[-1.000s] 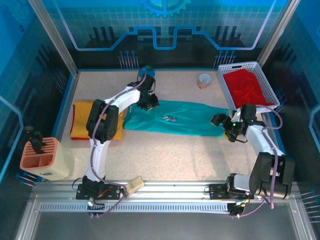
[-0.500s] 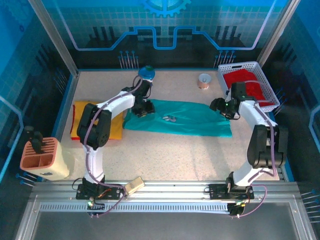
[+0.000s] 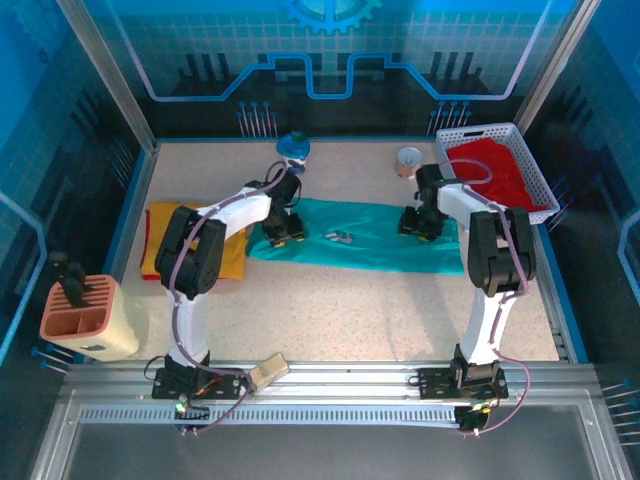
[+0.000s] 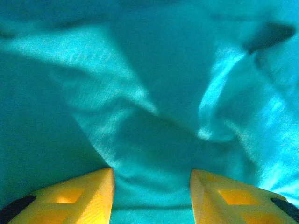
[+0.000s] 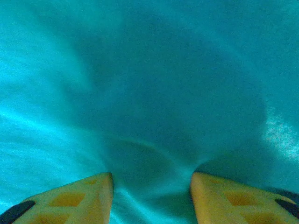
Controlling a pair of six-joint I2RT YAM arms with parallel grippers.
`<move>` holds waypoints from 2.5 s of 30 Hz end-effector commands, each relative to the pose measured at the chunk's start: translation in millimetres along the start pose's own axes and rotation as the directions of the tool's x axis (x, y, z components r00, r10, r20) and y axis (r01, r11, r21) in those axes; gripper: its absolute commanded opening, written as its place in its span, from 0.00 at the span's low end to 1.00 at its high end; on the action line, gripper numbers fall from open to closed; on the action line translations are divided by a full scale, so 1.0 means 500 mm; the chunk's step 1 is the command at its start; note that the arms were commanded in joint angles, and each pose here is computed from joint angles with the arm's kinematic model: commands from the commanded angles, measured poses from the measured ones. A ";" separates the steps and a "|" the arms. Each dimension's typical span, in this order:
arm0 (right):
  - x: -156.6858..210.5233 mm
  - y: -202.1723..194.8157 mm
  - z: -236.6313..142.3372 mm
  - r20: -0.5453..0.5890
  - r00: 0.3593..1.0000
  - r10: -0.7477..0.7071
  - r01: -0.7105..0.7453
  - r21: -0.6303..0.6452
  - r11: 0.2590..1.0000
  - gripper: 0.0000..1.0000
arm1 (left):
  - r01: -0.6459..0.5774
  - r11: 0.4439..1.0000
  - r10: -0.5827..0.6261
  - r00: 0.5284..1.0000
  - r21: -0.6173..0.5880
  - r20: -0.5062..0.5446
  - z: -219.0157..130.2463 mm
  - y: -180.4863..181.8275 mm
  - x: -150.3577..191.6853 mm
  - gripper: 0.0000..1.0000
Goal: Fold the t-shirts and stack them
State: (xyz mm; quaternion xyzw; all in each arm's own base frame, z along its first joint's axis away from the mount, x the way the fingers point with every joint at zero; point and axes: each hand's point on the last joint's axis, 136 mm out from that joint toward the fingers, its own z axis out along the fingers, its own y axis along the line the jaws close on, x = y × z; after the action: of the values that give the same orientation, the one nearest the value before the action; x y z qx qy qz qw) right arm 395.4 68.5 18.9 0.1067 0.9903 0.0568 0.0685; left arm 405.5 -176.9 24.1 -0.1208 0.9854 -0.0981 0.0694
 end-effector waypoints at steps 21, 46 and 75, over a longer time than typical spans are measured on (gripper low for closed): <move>0.350 0.170 -0.025 -0.241 0.958 -0.153 0.107 -0.194 0.975 0.60 | -0.226 0.973 0.229 0.960 0.039 -0.158 0.074 -0.189 0.006 0.44; 0.194 0.237 -0.265 0.300 0.944 -0.138 0.182 -0.122 0.976 0.99 | -0.337 0.924 0.286 0.922 0.180 0.261 -0.287 -0.244 -0.064 0.50; -0.118 0.300 0.095 0.060 0.981 -0.183 0.181 0.034 0.983 0.67 | -0.050 0.934 -0.045 0.966 0.353 0.255 -0.249 0.060 0.283 0.59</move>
State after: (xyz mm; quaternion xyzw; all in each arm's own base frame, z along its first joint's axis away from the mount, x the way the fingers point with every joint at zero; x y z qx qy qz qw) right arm 485.0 218.0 25.4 -0.0037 0.9899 0.0418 0.1356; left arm 244.1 -155.2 122.8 -0.1041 0.9400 -0.2415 0.2174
